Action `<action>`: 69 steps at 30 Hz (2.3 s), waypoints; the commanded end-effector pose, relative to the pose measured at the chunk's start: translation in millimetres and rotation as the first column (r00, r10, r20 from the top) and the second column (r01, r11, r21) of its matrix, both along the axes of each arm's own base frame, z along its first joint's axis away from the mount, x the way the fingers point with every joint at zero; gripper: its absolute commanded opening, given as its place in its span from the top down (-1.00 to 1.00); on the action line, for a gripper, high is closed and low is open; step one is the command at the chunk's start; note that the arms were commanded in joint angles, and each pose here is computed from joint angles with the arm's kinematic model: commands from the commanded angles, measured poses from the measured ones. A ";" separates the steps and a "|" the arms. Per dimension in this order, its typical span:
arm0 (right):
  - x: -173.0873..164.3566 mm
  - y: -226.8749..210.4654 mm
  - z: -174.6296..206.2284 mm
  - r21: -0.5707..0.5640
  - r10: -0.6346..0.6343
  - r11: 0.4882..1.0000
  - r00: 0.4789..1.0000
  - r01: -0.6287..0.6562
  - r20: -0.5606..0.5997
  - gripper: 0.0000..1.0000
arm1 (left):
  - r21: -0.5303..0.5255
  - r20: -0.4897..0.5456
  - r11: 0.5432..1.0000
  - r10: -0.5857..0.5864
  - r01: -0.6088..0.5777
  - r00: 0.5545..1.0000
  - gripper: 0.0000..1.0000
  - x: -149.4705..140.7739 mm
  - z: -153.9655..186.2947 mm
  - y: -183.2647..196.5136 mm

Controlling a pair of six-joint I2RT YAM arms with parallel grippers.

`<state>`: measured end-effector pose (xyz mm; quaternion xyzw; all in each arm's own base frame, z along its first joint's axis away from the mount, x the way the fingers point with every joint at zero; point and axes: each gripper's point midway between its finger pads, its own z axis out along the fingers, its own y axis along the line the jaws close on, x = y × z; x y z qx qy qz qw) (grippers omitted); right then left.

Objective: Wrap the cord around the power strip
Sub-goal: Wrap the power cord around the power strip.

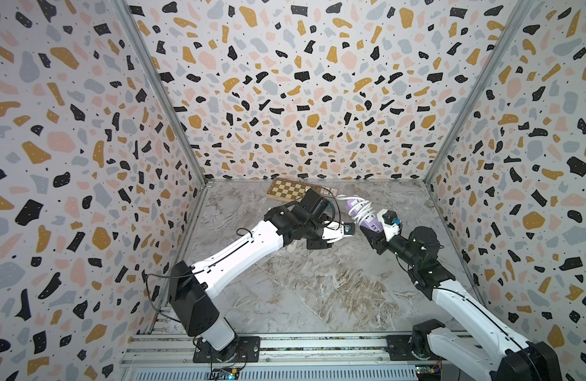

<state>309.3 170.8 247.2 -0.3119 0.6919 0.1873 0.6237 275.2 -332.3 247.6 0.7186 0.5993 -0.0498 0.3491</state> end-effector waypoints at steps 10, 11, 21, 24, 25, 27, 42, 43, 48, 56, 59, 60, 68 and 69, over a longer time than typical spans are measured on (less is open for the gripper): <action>-97.8 77.9 -38.8 -0.028 0.674 0.730 0.726 -0.683 -0.140 1.00 | 0.155 0.301 0.985 0.023 -0.073 0.953 0.43 42.6 26.5 7.9; -109.2 82.9 -37.0 -0.017 0.727 0.678 0.674 -0.735 -0.131 1.00 | 0.166 0.306 0.983 0.021 -0.075 0.952 0.42 46.1 25.0 7.4; -176.9 116.3 1.1 -0.053 0.921 0.389 0.386 -0.920 0.059 1.00 | 0.175 0.029 0.981 -0.087 0.080 0.996 0.16 30.6 -4.5 10.9; -177.7 115.1 29.0 -0.112 0.896 0.429 0.406 -0.896 0.180 1.00 | 0.164 -0.095 0.978 -0.111 0.126 0.989 0.11 17.0 -22.7 10.5; -176.4 114.5 36.0 -0.129 0.884 0.448 0.416 -0.885 0.211 1.00 | 0.149 -0.131 0.981 -0.106 0.125 0.986 0.11 15.5 -27.9 9.3; -173.7 113.2 48.4 -0.145 0.862 0.480 0.435 -0.865 0.259 1.00 | 0.095 -0.215 0.986 -0.113 0.136 0.970 0.11 8.7 -35.7 5.1; -158.3 103.0 88.3 -0.107 0.738 0.621 0.533 -0.777 0.413 1.00 | -0.428 -0.376 0.902 -0.233 0.055 0.897 -0.56 12.6 -7.0 -19.5; -156.7 102.6 90.3 -0.104 0.733 0.627 0.539 -0.772 0.416 1.00 | -0.430 -0.393 0.902 -0.236 0.050 0.889 -0.56 10.7 -10.3 -19.4; -150.3 97.6 96.3 -0.075 0.705 0.651 0.566 -0.755 0.426 1.00 | -0.439 -0.435 0.898 -0.205 -0.008 0.877 -0.55 8.3 -27.7 -13.4; -134.7 83.5 111.4 0.012 0.602 0.728 0.648 -0.685 0.466 1.00 | -0.458 -0.486 0.882 -0.147 -0.107 0.861 -0.36 7.3 -54.3 -1.0; -127.9 77.3 114.5 0.051 0.552 0.759 0.685 -0.649 0.476 1.00 | -0.465 -0.501 0.875 -0.135 -0.134 0.855 -0.23 7.2 -62.1 0.3; -126.3 76.2 114.4 0.056 0.546 0.764 0.690 -0.643 0.475 1.00 | -0.464 -0.510 0.874 -0.131 -0.144 0.850 -0.16 7.1 -65.2 0.4; -100.6 62.7 115.3 0.155 0.406 0.843 0.798 -0.515 0.445 1.00 | -0.483 -0.536 0.859 -0.138 -0.168 0.833 0.49 5.2 -74.7 -0.9; -98.3 61.4 115.2 0.161 0.392 0.850 0.807 -0.501 0.442 1.00 | -0.480 -0.539 0.860 -0.134 -0.172 0.832 0.61 5.1 -75.5 -0.4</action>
